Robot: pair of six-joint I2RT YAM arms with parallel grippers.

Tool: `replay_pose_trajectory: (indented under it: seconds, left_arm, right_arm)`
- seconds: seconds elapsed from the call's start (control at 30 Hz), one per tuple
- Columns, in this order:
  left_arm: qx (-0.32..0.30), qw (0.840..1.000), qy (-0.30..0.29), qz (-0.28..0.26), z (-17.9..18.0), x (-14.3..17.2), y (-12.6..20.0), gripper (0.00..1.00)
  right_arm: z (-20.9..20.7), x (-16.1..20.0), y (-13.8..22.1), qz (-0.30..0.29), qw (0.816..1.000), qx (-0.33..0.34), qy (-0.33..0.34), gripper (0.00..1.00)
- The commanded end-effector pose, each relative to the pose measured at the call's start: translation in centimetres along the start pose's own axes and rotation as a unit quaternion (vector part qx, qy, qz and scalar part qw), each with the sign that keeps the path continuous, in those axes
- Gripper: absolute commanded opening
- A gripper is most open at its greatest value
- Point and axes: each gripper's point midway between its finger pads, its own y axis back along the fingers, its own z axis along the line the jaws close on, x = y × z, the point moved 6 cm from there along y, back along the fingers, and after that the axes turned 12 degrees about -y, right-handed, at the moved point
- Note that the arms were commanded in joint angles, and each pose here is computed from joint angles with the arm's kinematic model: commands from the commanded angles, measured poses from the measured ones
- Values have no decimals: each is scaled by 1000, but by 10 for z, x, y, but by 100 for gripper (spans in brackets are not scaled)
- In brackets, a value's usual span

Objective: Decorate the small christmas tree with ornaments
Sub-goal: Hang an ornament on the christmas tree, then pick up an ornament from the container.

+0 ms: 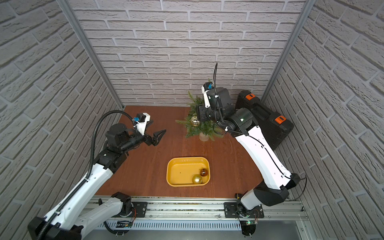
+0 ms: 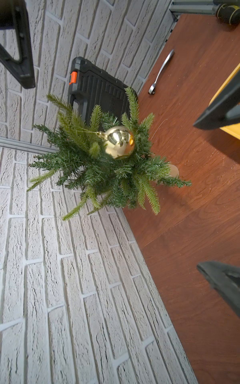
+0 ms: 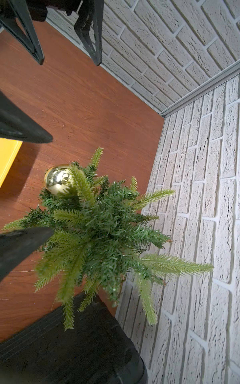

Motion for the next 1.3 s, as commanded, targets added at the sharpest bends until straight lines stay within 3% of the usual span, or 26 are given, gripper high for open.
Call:
replay_pose_trajectory:
  seconds: [0.0,0.13,0.33,0.43,0.53,0.67,0.87,1.1,1.27]
  left_arm:
    - [1,1000,-9,-10,0,-5,-1,98]
    - [26,999,-12,13,-12,-5,-9,98]
    - [81,985,-72,135,-73,16,-34,96]
    - [125,970,-92,186,-108,32,-42,95]
    - [172,951,-73,248,-139,50,-53,94]
    - [206,921,-66,325,-179,71,-66,92]
    - [233,886,-29,401,-229,101,-79,90]
    - [238,849,-4,472,-252,138,-81,84]
    - [228,839,-13,495,-253,150,-86,81]
  right_arm:
    - [-5,13,14,17,1000,-17,-12,62]
    - [-16,48,14,61,998,-12,-26,61]
    - [-46,99,5,112,992,47,-32,61]
    - [-63,114,6,116,989,86,-39,60]
    - [-80,121,11,107,987,109,-49,60]
    - [-96,128,17,99,986,120,-62,60]
    - [-115,137,22,99,983,139,-65,60]
    - [-122,144,26,99,983,140,-59,60]
    - [-122,146,24,104,984,134,-57,60]
